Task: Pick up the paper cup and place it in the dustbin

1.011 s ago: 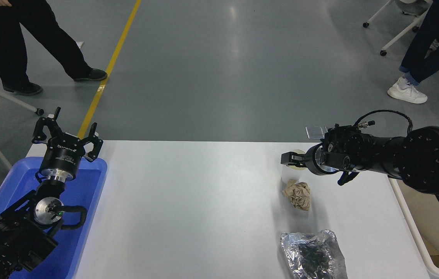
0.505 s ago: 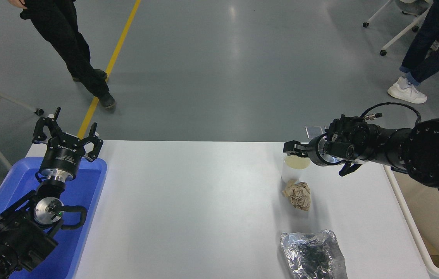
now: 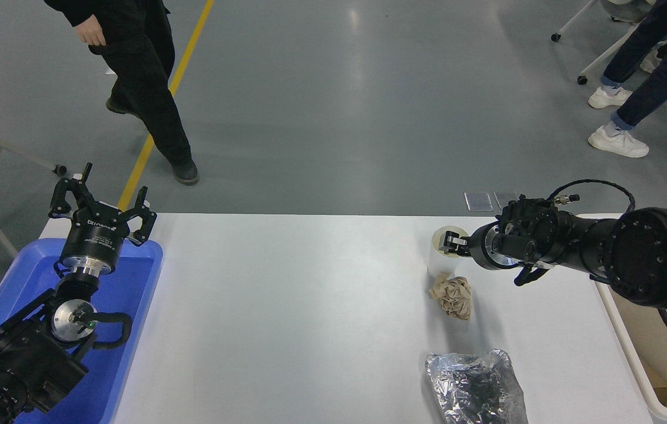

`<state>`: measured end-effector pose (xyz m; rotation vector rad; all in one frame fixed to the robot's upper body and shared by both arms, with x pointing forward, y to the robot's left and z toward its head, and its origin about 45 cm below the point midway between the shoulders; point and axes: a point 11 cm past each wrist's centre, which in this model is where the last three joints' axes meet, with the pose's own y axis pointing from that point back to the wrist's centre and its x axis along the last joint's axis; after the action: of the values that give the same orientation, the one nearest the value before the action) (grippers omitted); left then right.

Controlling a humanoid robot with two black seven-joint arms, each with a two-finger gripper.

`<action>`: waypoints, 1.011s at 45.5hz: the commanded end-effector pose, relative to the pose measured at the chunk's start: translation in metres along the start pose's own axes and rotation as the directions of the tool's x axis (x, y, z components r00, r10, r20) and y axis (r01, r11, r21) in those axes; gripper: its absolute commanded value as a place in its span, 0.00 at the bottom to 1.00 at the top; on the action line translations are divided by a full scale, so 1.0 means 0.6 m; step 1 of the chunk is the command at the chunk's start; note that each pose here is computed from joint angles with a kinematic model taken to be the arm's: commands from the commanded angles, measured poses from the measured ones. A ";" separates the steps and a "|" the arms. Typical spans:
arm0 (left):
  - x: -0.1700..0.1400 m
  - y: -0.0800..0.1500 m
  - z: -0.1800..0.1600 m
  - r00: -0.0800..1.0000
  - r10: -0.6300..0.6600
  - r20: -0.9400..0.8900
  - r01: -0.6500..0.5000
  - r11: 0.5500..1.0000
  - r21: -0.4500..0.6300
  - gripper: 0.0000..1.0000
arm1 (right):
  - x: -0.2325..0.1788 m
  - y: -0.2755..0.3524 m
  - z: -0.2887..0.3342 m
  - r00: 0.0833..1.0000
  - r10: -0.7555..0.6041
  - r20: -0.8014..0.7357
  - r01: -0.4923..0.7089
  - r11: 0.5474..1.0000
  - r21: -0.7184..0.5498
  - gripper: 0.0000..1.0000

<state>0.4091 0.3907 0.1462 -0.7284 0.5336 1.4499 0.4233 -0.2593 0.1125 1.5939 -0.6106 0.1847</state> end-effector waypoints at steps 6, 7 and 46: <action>0.000 0.000 0.000 1.000 0.000 0.000 0.000 1.000 0.000 0.98 | 0.003 0.005 0.008 0.999 -0.018 0.039 0.018 1.000 0.002 0.00; 0.000 0.000 -0.001 1.000 0.000 -0.001 0.000 1.000 0.002 0.98 | 0.002 0.005 0.008 0.999 -0.021 0.039 0.021 1.000 0.002 0.00; 0.000 0.000 -0.001 1.000 -0.002 0.001 0.002 1.000 0.005 0.98 | 0.143 0.368 -0.037 0.945 -0.321 -0.070 0.323 0.946 0.028 0.00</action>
<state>0.4090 0.3903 0.1459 -0.7241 0.5351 1.4473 0.4189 -0.2816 0.2445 1.6267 -0.4940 0.0717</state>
